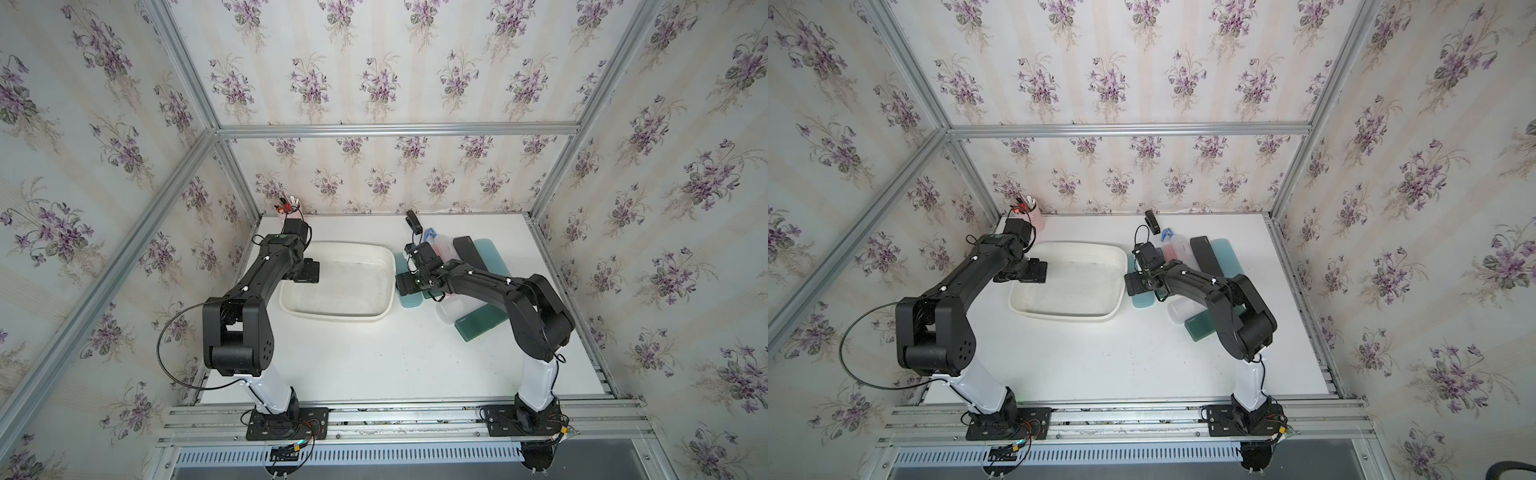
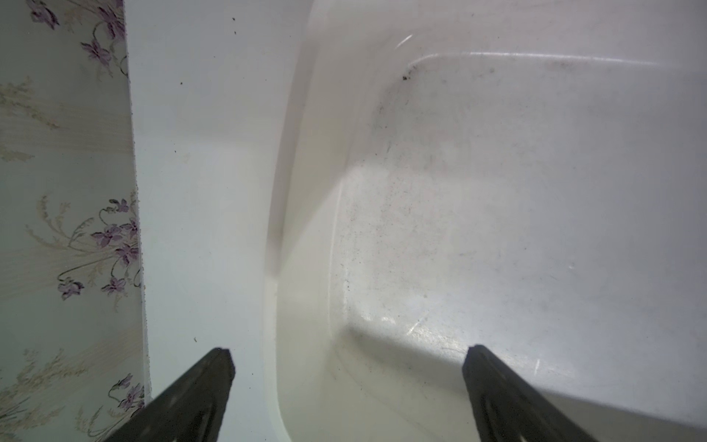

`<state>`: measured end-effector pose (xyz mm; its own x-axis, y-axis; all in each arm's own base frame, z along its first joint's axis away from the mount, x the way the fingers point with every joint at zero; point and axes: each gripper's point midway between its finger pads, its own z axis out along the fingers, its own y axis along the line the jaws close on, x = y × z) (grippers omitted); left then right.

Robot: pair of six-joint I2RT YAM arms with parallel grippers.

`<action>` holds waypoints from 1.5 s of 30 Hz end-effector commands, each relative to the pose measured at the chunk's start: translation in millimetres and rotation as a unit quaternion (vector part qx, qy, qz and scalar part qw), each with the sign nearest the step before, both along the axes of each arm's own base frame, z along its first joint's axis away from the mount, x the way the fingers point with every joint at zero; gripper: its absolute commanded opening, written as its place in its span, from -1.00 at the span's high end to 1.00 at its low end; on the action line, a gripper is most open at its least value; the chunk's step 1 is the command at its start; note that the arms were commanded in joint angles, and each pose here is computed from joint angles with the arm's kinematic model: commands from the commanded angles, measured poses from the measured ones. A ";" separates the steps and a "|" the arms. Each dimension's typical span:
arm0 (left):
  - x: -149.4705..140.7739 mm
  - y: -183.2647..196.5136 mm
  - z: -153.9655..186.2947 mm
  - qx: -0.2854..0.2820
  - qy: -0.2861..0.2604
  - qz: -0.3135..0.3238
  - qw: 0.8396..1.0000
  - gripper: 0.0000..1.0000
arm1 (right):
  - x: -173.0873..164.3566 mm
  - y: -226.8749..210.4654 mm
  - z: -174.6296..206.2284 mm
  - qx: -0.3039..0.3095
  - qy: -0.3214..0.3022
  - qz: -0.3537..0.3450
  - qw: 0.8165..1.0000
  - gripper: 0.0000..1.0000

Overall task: Put the pencil case into the storage box
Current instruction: Move the storage box to the center of the board, then pick up the pencil case from the center of the board, then move the storage box to the center of the board.

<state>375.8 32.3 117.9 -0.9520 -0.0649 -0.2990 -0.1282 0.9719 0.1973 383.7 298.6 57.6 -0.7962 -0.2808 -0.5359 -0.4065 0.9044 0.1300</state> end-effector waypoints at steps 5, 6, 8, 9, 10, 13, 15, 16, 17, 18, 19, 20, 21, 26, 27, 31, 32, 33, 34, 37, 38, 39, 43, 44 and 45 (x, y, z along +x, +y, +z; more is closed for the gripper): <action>0.7 -3.7 -1.0 -0.010 -0.010 -0.007 1.000 -0.98 | 7.4 11.8 -7.1 -0.044 -0.010 -0.014 0.999 -0.87; 0.7 -3.6 -1.3 -0.011 -0.010 -0.006 1.000 -0.98 | 8.4 11.3 -8.0 -0.047 -0.009 -0.016 0.999 -0.88; 1.0 -4.5 -2.1 -0.013 -0.011 -0.008 1.000 -0.98 | 8.9 8.9 -12.7 -0.060 -0.006 -0.016 0.998 -0.88; 1.0 -4.8 -3.0 -0.014 -0.010 -0.009 1.000 -0.98 | 9.0 8.1 -15.5 -0.066 -0.003 -0.014 0.998 -0.88; 1.3 -5.0 -3.7 -0.014 -0.009 -0.009 1.000 -0.98 | 9.5 7.0 -17.6 -0.071 -0.002 -0.015 0.997 -0.88; 2.0 -5.0 -8.6 -0.014 -0.006 -0.009 1.000 -0.98 | 10.5 4.3 -25.6 -0.083 0.002 -0.015 0.996 -0.89; 2.8 -3.7 -11.0 -0.011 -0.006 -0.006 1.000 -0.98 | 10.4 4.6 -31.8 -0.086 0.006 -0.014 0.996 -0.89; 2.7 -2.6 -11.9 -0.010 -0.005 -0.005 1.000 -0.98 | 10.8 4.2 -33.9 -0.090 0.006 -0.014 0.996 -0.89; 3.1 -0.7 -11.8 -0.008 -0.005 -0.002 1.000 -0.98 | 11.0 2.5 -36.8 -0.096 0.008 -0.015 0.995 -0.89; 3.5 1.4 -12.1 -0.007 -0.005 0.001 1.000 -0.98 | 11.3 1.3 -38.5 -0.101 0.008 -0.015 0.995 -0.89; 3.8 3.9 -11.5 -0.006 -0.005 0.004 1.000 -0.98 | 11.0 1.1 -39.2 -0.102 0.008 -0.013 0.995 -0.89; 4.4 7.1 -10.7 -0.002 -0.006 0.008 1.000 -0.98 | 11.0 0.3 -41.1 -0.103 0.009 -0.013 0.995 -0.89; 6.0 11.5 -8.0 0.002 -0.011 0.012 1.000 -0.98 | 11.0 -0.6 -42.8 -0.104 0.010 -0.011 0.994 -0.89; 9.2 44.0 -0.8 0.012 -0.022 0.051 0.998 -0.98 | 10.0 -2.2 -51.3 -0.107 0.020 -0.004 0.994 -0.89; 9.5 51.5 -0.8 0.012 -0.023 0.060 0.998 -0.98 | 10.3 -2.7 -52.4 -0.109 0.021 -0.003 0.994 -0.88; 13.8 69.6 -9.2 -0.003 -0.027 0.079 0.997 -0.98 | 11.0 -5.7 -53.4 -0.113 0.022 -0.002 0.993 -0.48; 16.2 71.3 -13.2 -0.011 -0.027 0.080 0.996 -0.98 | 11.5 -7.6 -53.1 -0.113 0.022 -0.004 0.993 -0.40; 20.8 71.5 -17.4 -0.020 -0.028 0.079 0.996 -0.98 | 12.1 -8.9 -51.8 -0.111 0.022 -0.007 0.994 -0.33; 25.1 71.0 -22.7 -0.025 -0.025 0.076 0.996 -0.98 | 12.3 -10.4 -50.7 -0.106 0.023 -0.010 0.994 -0.29; 33.5 72.9 -33.8 -0.027 -0.009 0.072 0.997 -0.98 | 11.0 -12.9 -46.4 -0.091 0.024 -0.015 0.995 -0.25; 35.4 72.3 -35.1 -0.029 -0.008 0.071 0.997 -0.99 | 10.5 -14.3 -45.4 -0.089 0.024 -0.017 0.996 -0.24; 37.3 70.9 -36.4 -0.034 -0.011 0.069 0.997 -0.96 | 9.4 -15.5 -45.2 -0.087 0.024 -0.018 0.996 -0.22; 38.2 62.3 -44.0 -0.056 -0.010 0.062 0.996 -0.78 | 6.0 -21.3 -45.7 -0.081 0.026 -0.022 0.996 -0.19; 37.4 59.9 -45.5 -0.059 -0.009 0.061 0.996 -0.78 | 4.4 -22.2 -46.7 -0.079 0.029 -0.022 0.996 -0.19; 35.9 57.1 -47.6 -0.063 -0.006 0.060 0.996 -0.77 | 3.3 -23.0 -46.1 -0.075 0.030 -0.023 0.996 -0.18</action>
